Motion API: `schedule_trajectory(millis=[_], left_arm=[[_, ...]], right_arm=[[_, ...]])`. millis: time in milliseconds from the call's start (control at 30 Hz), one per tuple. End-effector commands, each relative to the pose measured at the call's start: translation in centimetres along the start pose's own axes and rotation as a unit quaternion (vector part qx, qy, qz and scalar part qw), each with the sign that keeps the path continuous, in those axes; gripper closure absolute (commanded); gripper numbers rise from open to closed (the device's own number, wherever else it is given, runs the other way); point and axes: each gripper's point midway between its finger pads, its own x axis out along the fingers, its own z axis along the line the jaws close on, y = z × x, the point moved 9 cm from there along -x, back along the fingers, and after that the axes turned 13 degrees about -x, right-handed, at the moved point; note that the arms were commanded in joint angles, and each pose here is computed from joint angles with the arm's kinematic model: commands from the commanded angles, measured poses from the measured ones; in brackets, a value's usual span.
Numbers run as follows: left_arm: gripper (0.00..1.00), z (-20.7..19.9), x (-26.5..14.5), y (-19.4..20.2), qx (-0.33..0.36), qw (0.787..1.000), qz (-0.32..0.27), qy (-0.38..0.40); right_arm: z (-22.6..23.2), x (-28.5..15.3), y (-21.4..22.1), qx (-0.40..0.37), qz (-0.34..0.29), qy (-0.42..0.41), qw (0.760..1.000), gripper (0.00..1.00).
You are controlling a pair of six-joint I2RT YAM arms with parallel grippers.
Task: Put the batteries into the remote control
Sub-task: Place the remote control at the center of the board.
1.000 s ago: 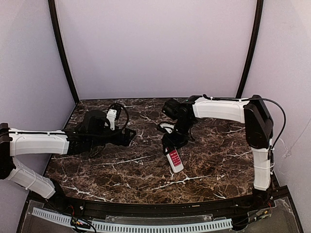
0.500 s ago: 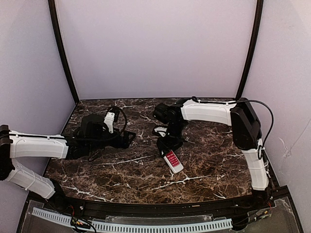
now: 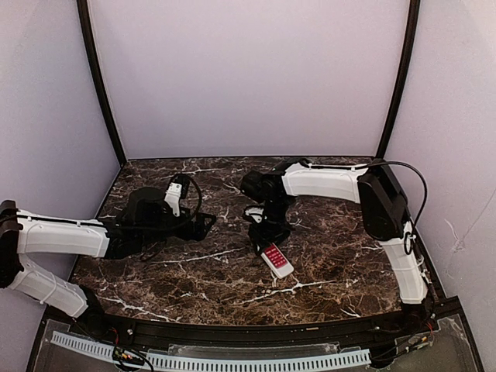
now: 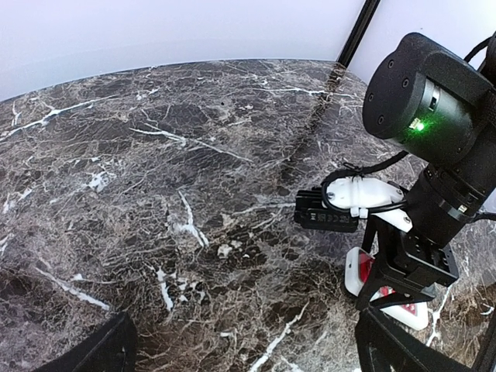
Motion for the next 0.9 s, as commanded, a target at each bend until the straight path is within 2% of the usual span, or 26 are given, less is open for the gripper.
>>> schedule_trajectory(millis=[0,100,233,467,567,733,867], left_arm=[[0.01,0.3,-0.4,0.0,0.005,1.000,-0.013,0.004],[0.01,0.4,-0.4,0.1,0.006,1.000,-0.015,0.005],[0.01,0.6,-0.6,0.4,0.010,1.000,-0.021,0.006],[0.01,0.9,-1.1,0.5,0.010,0.999,-0.030,0.005],[0.01,0.8,-1.0,0.5,0.009,1.000,-0.028,0.007],[0.02,0.7,-1.0,0.6,0.005,1.000,-0.019,0.014],[0.01,0.6,-0.7,0.8,0.005,1.000,-0.002,0.015]], right_arm=[[0.1,2.4,0.0,0.003,0.027,0.019,0.999,0.61],[0.1,2.7,0.0,0.005,0.033,0.017,0.999,0.58],[0.3,2.9,0.0,0.006,0.036,0.015,0.999,0.46],[0.5,3.0,-0.1,0.009,0.034,0.008,0.999,0.33],[0.7,2.7,-0.3,0.005,0.024,0.004,1.000,0.25],[1.1,0.7,-0.7,-0.002,-0.022,-0.014,1.000,0.23],[0.4,-2.5,-0.1,0.000,-0.087,-0.026,0.996,0.25]])
